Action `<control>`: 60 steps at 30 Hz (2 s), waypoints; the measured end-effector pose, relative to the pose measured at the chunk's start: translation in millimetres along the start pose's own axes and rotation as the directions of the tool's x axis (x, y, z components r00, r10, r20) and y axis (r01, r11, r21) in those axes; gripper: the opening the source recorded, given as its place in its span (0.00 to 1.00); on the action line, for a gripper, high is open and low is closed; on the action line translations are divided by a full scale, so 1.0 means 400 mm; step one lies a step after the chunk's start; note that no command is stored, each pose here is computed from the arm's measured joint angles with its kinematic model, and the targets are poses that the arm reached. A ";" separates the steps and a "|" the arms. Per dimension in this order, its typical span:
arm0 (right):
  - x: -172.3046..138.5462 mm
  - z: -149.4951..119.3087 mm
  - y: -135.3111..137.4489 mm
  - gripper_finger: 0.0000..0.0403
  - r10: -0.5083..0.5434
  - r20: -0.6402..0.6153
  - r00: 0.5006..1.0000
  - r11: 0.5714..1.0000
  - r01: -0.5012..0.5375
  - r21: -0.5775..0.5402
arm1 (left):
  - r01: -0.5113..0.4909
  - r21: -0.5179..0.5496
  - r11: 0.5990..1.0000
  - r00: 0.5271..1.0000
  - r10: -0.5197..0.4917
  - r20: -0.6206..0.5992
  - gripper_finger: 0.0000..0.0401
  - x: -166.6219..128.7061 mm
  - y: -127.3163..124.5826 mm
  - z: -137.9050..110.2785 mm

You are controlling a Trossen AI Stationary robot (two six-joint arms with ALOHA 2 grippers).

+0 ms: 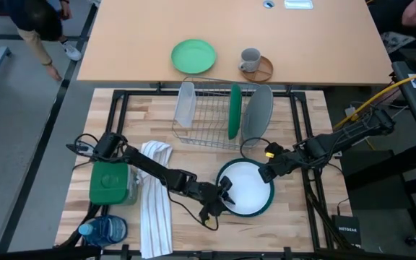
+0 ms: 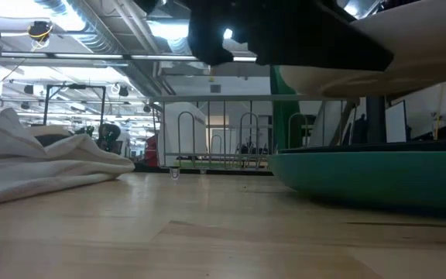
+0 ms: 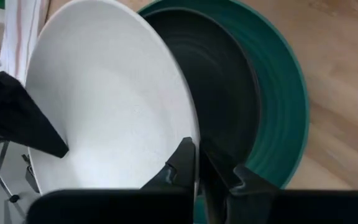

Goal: Sort dishes
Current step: Put the white plate in the dish rack

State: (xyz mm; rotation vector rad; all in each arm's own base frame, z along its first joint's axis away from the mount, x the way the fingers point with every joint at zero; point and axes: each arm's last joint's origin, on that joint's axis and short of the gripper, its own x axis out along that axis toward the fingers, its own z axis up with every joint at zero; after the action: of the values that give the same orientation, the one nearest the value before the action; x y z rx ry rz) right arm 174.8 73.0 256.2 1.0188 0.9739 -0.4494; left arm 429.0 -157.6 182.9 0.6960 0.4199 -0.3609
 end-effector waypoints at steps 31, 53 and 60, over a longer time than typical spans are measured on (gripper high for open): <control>-0.006 -0.001 0.020 0.10 0.082 -0.061 0.995 0.989 -0.089 -0.116 | -0.072 0.119 0.990 0.996 0.077 -0.046 0.02 -0.016 -0.081 0.045; -0.235 0.064 0.104 0.10 0.086 0.315 0.945 0.893 0.067 -0.445 | -0.263 -0.348 0.900 0.960 0.280 -0.004 0.01 -0.233 0.014 0.187; -0.303 0.080 0.096 0.10 0.076 0.451 0.889 0.860 0.170 -0.480 | -0.395 -0.569 0.721 0.886 0.463 -0.028 0.01 -0.418 0.115 0.230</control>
State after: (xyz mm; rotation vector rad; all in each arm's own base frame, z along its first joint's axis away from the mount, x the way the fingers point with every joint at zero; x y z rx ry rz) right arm 153.9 50.6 383.7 0.3731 0.6350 -0.4163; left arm 329.4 -157.4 352.3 0.1688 0.2184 0.1759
